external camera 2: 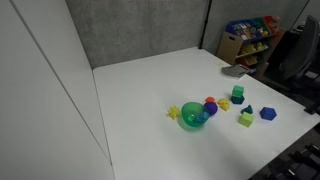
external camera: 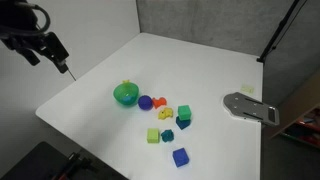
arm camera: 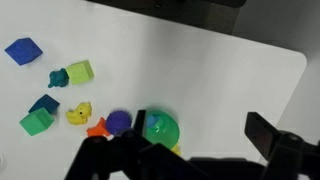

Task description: Put the blue toy in the green bowl.

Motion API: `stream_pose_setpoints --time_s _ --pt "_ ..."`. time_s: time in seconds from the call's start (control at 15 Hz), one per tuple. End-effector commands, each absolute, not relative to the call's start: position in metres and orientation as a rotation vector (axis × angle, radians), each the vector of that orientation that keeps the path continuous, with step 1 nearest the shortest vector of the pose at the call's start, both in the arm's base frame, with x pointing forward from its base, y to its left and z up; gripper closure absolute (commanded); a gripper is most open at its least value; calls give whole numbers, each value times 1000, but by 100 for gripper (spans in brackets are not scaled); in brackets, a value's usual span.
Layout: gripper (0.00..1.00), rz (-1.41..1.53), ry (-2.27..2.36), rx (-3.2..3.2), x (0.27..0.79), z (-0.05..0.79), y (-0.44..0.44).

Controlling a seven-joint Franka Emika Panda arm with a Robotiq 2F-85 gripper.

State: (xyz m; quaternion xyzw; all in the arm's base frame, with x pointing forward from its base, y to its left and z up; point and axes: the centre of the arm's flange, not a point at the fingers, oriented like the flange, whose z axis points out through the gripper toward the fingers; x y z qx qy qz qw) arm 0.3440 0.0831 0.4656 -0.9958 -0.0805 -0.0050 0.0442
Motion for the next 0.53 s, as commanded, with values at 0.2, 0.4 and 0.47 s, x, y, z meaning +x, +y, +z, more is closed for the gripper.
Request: stream_pose_setpoints --time_s 0.2,0.4,0.47 --pt "0 -15 -246 -3043 344 466 83" --pt "0 2 -204 -3042 353 468 83" --pt "0 11 -200 -3044 361 470 83"
